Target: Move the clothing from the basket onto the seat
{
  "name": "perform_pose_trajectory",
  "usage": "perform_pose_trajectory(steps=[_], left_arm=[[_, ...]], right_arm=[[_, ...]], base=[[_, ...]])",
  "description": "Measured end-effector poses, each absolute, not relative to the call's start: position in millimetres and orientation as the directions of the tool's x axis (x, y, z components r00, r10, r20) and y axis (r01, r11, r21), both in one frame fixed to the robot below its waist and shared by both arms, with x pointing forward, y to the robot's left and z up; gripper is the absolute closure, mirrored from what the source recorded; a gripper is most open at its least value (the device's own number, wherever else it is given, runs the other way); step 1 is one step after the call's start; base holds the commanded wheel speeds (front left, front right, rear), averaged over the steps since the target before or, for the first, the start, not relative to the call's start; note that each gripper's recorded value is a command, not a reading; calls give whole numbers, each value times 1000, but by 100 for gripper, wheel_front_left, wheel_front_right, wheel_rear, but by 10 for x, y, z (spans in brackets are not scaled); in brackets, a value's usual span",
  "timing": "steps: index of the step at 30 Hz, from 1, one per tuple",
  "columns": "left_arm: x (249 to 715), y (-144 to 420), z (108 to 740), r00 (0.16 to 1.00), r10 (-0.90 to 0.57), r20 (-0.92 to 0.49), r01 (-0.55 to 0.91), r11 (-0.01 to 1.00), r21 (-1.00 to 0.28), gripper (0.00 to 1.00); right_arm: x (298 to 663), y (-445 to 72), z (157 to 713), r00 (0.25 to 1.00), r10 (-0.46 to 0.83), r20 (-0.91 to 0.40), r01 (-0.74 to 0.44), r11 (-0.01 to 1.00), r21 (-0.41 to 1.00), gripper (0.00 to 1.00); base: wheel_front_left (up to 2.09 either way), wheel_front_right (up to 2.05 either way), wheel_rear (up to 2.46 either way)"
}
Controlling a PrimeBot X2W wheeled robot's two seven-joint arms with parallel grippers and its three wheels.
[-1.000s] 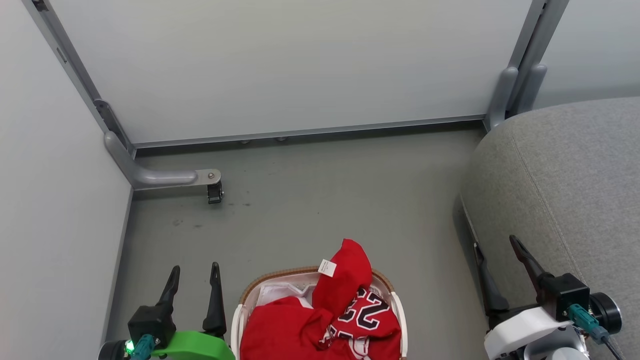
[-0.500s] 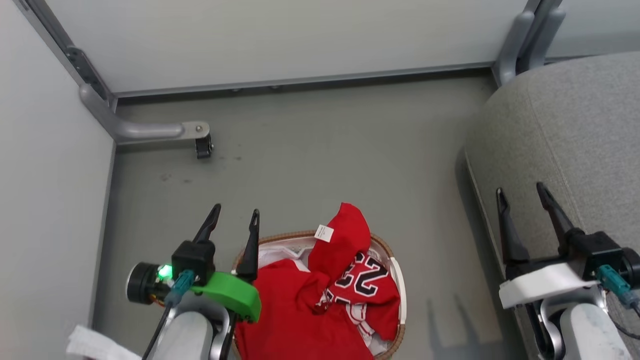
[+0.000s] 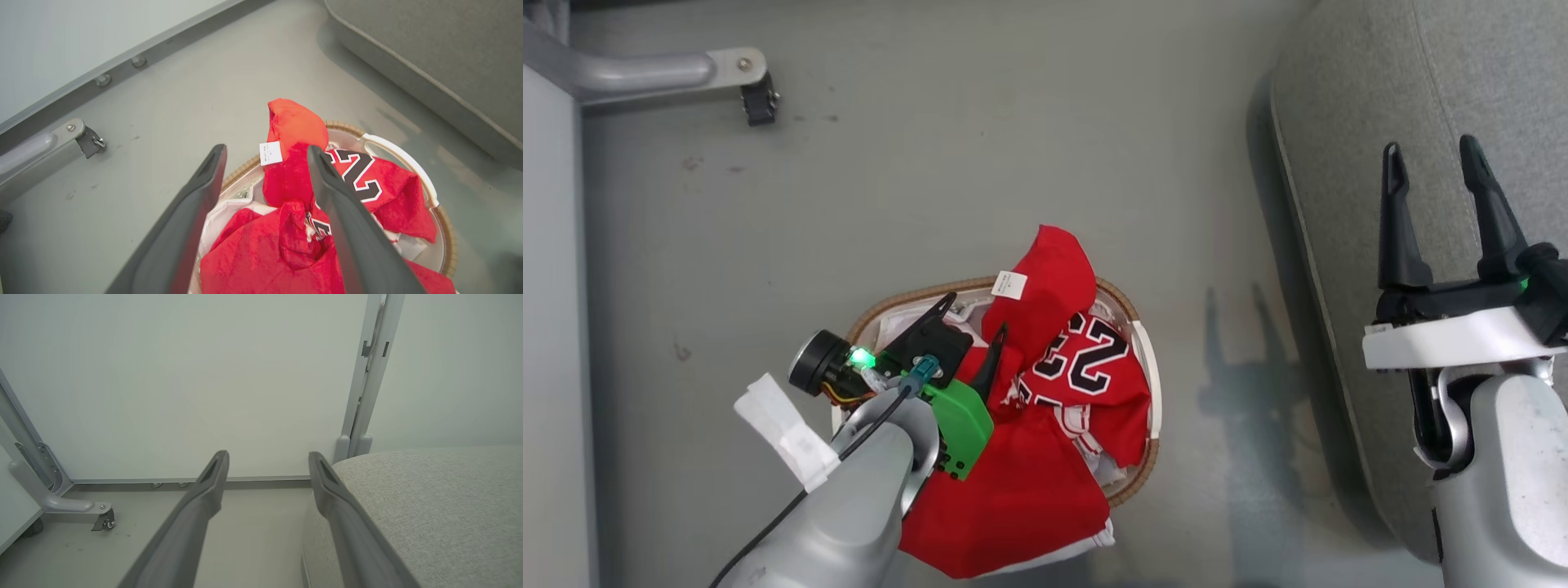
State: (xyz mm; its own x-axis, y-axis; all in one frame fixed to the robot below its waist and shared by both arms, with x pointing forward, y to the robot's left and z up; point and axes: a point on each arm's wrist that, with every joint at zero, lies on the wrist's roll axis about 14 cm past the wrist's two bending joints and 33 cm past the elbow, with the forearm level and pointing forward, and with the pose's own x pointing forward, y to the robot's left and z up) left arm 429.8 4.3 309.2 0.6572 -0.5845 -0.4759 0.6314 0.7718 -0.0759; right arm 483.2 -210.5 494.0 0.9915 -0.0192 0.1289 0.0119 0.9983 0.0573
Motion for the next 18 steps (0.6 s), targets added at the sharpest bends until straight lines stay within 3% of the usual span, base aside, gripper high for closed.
perform_pose_trajectory(steps=[7,18], left_arm=[[4071,-231,2425,454,-644,-616,754,646,-121,0],[3689,-609,1751,213,-681,-700,822,512,-248,0]], right_arm=[[4981,-2277,4685,994,-60,92,52,996,77,0],[4892,-2626,4280,990,-143,-13,144,987,68,0]], base=[[0,0,0],[0,0,0]])
